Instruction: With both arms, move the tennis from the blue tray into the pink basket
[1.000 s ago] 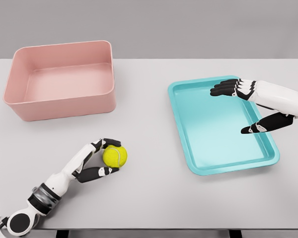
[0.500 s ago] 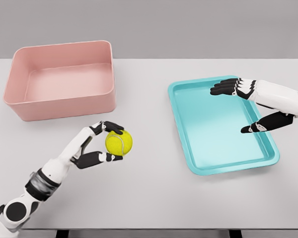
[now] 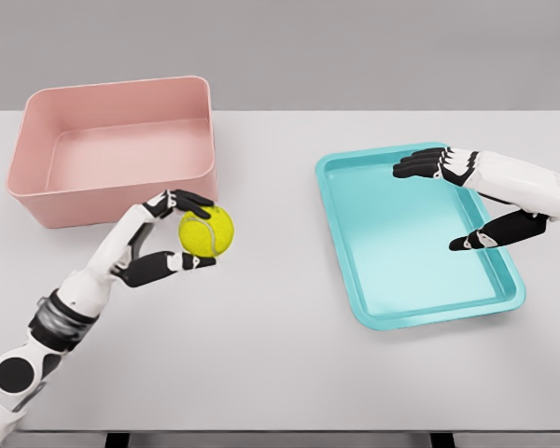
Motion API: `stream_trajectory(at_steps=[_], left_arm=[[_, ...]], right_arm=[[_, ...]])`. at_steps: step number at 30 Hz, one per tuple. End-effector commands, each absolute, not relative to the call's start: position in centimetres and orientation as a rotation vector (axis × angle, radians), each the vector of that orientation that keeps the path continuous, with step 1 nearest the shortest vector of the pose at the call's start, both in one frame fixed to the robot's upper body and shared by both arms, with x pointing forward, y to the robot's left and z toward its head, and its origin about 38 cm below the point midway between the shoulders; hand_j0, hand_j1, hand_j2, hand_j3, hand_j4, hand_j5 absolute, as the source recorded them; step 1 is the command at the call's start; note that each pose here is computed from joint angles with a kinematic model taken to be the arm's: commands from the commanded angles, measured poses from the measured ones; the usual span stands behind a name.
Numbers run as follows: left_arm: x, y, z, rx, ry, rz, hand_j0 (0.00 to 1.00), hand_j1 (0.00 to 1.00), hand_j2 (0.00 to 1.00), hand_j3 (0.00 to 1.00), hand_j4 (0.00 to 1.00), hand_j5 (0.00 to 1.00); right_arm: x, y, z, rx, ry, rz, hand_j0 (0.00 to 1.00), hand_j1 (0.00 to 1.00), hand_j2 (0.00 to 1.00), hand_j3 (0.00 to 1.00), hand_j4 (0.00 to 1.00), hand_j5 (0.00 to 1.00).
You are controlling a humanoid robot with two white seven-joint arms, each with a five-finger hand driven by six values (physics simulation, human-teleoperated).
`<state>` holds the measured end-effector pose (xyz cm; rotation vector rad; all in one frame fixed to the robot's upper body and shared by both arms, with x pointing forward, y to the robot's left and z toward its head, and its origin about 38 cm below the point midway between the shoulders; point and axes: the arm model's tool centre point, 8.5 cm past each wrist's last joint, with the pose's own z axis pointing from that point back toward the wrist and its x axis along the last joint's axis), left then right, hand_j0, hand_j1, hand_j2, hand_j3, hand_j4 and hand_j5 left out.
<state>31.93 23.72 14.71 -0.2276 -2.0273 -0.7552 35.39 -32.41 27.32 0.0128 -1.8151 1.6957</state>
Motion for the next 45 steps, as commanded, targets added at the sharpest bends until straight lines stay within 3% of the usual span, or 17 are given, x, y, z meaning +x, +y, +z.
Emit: stream_trajectory(at_steps=[1,19,45], left_arm=[[32.2,24.0,15.1,-0.218,-2.037,-0.747,0.49,0.49,0.49,0.49,0.49,0.49],[36.7,26.5,18.6,-0.145,-2.062,-0.616,0.49,0.49,0.49,0.49,0.49,0.49],[43.9,33.2,18.6,0.121,-1.947,-0.530,0.50,0.50,0.50,0.50,0.50,0.50]], right_arm=[[35.4,-32.4,27.3,0.020,-1.817,1.686,1.00,1.00,1.00,1.00,1.00,1.00],[35.5,-31.8,26.9,0.040,-1.835,1.666,1.00,1.00,1.00,1.00,1.00,1.00],[35.7,-31.4,26.4,0.055,-1.824,1.651,1.00,1.00,1.00,1.00,1.00,1.00]])
